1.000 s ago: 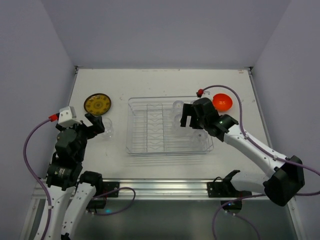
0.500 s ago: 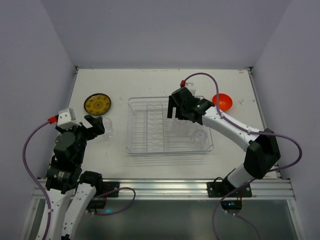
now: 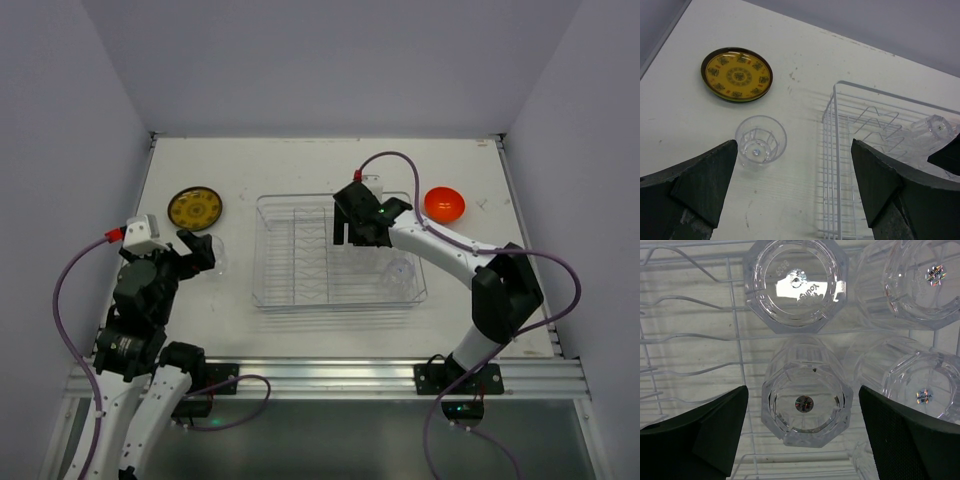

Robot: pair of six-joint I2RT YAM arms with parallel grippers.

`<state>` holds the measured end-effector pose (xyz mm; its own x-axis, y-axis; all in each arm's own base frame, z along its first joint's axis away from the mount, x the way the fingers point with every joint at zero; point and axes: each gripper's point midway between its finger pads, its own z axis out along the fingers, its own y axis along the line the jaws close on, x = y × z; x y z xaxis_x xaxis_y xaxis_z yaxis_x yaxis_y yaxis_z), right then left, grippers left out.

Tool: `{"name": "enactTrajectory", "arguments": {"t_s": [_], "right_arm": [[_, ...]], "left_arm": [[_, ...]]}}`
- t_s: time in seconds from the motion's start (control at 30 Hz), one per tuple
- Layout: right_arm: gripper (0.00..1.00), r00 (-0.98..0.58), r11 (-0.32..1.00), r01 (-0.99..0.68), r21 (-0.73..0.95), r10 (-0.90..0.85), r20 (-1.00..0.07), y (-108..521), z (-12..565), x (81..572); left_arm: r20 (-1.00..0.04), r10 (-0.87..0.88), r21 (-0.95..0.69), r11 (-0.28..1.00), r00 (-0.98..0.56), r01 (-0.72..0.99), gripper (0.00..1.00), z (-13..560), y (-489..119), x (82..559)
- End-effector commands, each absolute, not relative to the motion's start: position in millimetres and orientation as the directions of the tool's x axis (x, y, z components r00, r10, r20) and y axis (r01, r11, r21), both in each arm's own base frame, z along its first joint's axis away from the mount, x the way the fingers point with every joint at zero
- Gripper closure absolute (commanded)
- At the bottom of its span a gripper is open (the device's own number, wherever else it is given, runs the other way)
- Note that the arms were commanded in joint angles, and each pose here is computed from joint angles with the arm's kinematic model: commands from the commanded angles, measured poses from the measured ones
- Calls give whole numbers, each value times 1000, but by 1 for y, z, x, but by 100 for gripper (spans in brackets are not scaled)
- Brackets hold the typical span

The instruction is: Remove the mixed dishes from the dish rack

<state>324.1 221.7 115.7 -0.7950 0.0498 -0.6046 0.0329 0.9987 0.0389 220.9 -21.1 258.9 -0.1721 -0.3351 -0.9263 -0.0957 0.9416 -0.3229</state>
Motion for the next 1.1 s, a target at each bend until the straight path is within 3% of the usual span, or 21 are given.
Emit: {"name": "enactTrajectory", "arguments": {"t_s": [0.0, 0.23, 0.57, 0.67, 0.7, 0.9, 1.07], "right_arm": [[7, -769, 997, 76, 22, 73, -635, 219, 124, 332], [19, -785, 998, 55, 34, 64, -617, 225, 110, 329], [23, -800, 998, 63, 18, 61, -597, 221, 92, 321], [34, -799, 998, 52, 29, 59, -599, 222, 91, 320], [43, -799, 998, 47, 29, 55, -598, 222, 91, 319], [71, -776, 997, 28, 71, 67, -627, 225, 110, 317], [84, -716, 981, -28, 192, 114, -688, 228, 160, 306]], "left_arm": [[-927, -334, -328, 943, -174, -61, 0, 261, -29, 227], [-927, -328, -324, 945, -183, -52, 0, 260, -31, 228], [-926, -326, -322, 945, -191, -55, 0, 258, -32, 228], [-924, -327, -322, 945, -199, -56, 0, 256, -34, 227], [-923, -328, -323, 945, -200, -57, 0, 256, -34, 228], [-921, -324, -317, 946, -216, -67, 0, 252, -34, 230], [-923, -311, -313, 949, -227, -27, 0, 254, -41, 231]]}}
